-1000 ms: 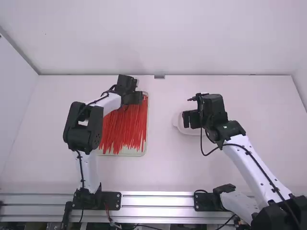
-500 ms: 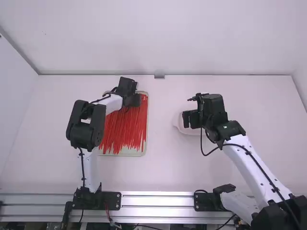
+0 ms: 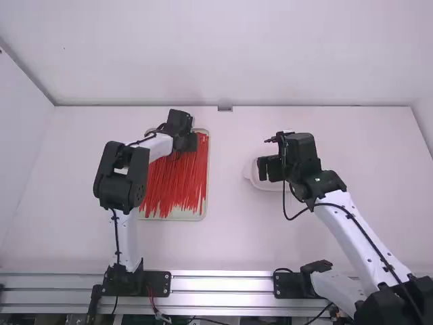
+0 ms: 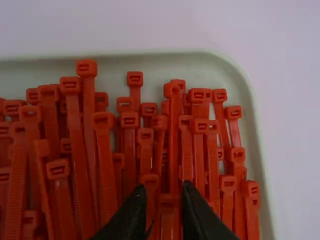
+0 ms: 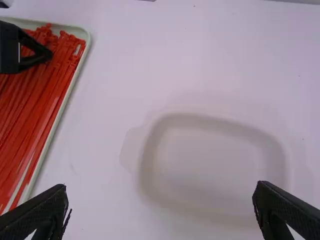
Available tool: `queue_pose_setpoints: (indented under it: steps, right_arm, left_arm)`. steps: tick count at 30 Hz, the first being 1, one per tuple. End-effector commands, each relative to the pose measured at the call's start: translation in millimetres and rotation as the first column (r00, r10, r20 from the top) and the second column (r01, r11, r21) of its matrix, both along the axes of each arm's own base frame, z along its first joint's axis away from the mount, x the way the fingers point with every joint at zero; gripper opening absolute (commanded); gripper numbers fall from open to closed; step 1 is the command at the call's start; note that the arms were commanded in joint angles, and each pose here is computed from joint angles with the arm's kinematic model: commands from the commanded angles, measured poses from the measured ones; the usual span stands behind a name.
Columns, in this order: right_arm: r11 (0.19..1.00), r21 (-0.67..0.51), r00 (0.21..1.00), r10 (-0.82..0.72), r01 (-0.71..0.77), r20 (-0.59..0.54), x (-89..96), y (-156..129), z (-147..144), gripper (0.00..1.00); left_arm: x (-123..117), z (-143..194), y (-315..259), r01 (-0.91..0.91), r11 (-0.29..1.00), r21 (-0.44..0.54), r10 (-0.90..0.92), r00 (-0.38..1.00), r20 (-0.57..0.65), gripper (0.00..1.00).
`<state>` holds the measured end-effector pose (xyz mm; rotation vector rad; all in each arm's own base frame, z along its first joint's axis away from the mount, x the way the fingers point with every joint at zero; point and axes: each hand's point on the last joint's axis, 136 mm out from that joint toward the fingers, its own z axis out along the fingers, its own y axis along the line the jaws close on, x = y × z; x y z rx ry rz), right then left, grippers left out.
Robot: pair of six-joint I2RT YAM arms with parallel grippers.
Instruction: Fasten the cable tie
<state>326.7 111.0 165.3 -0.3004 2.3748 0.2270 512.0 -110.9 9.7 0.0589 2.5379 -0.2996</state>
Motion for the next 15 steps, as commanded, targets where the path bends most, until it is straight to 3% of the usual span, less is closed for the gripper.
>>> queue_pose_setpoints:
  steps: [1, 11, 15]
  right_arm:
    - [1.0, 0.003, 1.0, 0.002, -0.002, 0.008, -2.3, -0.4, 2.3, 0.98]
    - [1.0, 0.003, 1.0, 0.002, -0.002, 0.008, -2.2, -0.4, 2.4, 0.98]
    - [1.0, 0.003, 1.0, 0.002, -0.002, 0.009, -2.1, -0.3, 2.6, 0.98]
  left_arm:
    - [2.8, 2.4, -7.3, 0.016, 1.0, -0.017, -0.016, 1.0, 0.004, 0.19]
    - [2.5, 2.2, -7.1, 0.016, 1.0, -0.017, -0.016, 1.0, 0.002, 0.15]
    - [2.8, 2.4, -7.3, 0.015, 1.0, -0.017, -0.015, 1.0, 0.004, 0.18]
